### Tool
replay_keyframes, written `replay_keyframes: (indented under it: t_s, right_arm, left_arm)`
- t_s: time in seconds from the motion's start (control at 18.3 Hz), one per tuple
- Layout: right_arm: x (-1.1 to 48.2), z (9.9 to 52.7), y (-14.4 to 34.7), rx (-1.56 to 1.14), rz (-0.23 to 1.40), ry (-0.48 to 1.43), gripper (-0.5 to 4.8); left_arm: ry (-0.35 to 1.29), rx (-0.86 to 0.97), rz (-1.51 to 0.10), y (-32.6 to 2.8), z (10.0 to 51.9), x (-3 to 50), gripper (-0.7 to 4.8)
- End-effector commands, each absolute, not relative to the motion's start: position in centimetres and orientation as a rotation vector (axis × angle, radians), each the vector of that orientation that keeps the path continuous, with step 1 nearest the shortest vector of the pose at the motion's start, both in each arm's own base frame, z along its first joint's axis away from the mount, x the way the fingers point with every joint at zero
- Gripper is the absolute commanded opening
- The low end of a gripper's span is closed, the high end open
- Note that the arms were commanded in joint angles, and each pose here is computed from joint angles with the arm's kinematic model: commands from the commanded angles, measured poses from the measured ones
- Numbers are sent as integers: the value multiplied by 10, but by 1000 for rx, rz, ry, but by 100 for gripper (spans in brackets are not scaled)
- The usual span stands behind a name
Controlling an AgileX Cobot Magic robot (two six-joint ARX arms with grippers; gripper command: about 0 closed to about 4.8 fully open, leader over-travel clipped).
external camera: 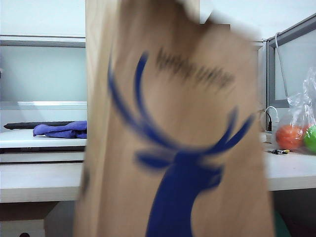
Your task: Pick up the paper bag and hang it on the hook.
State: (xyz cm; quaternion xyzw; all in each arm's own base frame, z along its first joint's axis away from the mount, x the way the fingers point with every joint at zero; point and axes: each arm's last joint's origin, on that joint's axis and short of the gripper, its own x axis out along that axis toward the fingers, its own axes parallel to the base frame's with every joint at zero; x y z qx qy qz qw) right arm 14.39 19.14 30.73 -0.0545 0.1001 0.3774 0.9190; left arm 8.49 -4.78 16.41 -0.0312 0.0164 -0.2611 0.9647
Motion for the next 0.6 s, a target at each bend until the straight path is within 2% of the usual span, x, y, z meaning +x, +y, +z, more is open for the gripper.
replay_keyframes:
  t_s: [0.05,0.27,0.6]
  right_arm:
    - [158,294,214,-102,815,186,-6]
    - [159,283,234,-48,900,191,-6]
    - [166,272,238,-72,856,223,-6]
  left_arm:
    - [26,-64,-528,-48,165,85,-6]
    - [26,-64,-528,-48,165,85,-6]
    - [26,-64,-528,-48,165,85,-6]
